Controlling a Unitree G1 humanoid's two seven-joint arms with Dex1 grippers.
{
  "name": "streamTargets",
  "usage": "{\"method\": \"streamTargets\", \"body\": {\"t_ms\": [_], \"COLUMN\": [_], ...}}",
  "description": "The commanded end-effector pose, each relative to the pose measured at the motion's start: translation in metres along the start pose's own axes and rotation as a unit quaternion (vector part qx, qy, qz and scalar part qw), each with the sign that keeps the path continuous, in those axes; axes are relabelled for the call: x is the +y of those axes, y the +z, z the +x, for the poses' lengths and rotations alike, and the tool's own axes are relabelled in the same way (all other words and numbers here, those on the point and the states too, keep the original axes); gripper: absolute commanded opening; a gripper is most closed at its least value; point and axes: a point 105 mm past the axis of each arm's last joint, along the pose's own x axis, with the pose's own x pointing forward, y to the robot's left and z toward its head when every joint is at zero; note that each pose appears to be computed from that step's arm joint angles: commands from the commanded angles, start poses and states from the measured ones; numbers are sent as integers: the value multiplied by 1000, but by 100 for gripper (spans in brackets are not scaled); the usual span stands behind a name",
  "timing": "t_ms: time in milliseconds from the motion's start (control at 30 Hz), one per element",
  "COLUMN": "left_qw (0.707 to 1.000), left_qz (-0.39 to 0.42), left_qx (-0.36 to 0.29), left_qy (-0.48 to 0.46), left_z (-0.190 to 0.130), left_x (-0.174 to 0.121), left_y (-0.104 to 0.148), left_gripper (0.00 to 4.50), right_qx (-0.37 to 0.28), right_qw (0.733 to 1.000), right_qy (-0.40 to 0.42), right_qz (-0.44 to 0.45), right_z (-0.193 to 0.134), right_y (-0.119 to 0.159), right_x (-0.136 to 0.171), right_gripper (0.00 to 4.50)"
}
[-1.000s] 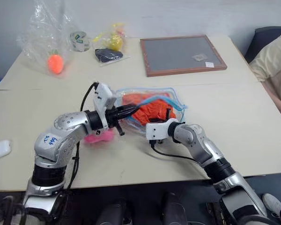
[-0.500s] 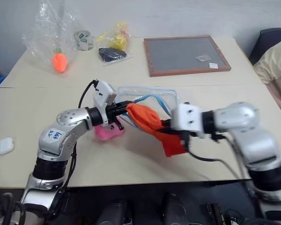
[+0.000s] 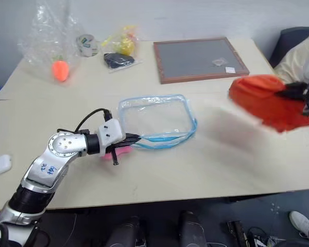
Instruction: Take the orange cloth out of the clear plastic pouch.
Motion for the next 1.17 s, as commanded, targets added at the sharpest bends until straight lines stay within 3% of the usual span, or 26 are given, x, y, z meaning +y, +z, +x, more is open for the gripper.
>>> {"method": "streamTargets", "body": {"t_ms": [33,167,267,300,333,533,700,800,1000,1167], "left_qw": [999,999,999,999,999,999,994,990,982,987], "left_qz": [48,45,42,38,34,-27,-86,-126,-189,-154], "left_qx": [-7,-12,-9,-7,-6,-36,-55,-56,0,40], "left_qy": [-15,-11,-17,-16,-16,-20,-34,-42,0,29], "left_z": [-2,-3,-6,-8,-9,-20,-50,-79,-159,-173], "left_x": [-4,1,0,1,1,1,3,9,44,62], "left_y": [8,10,10,9,9,20,28,28,4,-11], "left_gripper": [0,0,0,23,48,221,368,449,449,449], "right_qx": [-10,-43,-46,-45,-43,-36,-52,-48,-5,9], "right_qw": [997,992,988,988,988,994,982,971,935,922], "right_qy": [-30,58,116,127,130,105,125,115,114,78], "right_qz": [-67,-108,-91,-80,-71,-3,128,206,335,379], "right_z": [14,58,65,63,61,40,10,-11,-71,-81], "right_y": [1,-12,-25,-27,-29,-35,-34,-40,-74,-95], "right_x": [2,95,153,163,168,154,140,123,95,86], "right_gripper": [3,3,3,70,95,291,449,450,450,450]}}
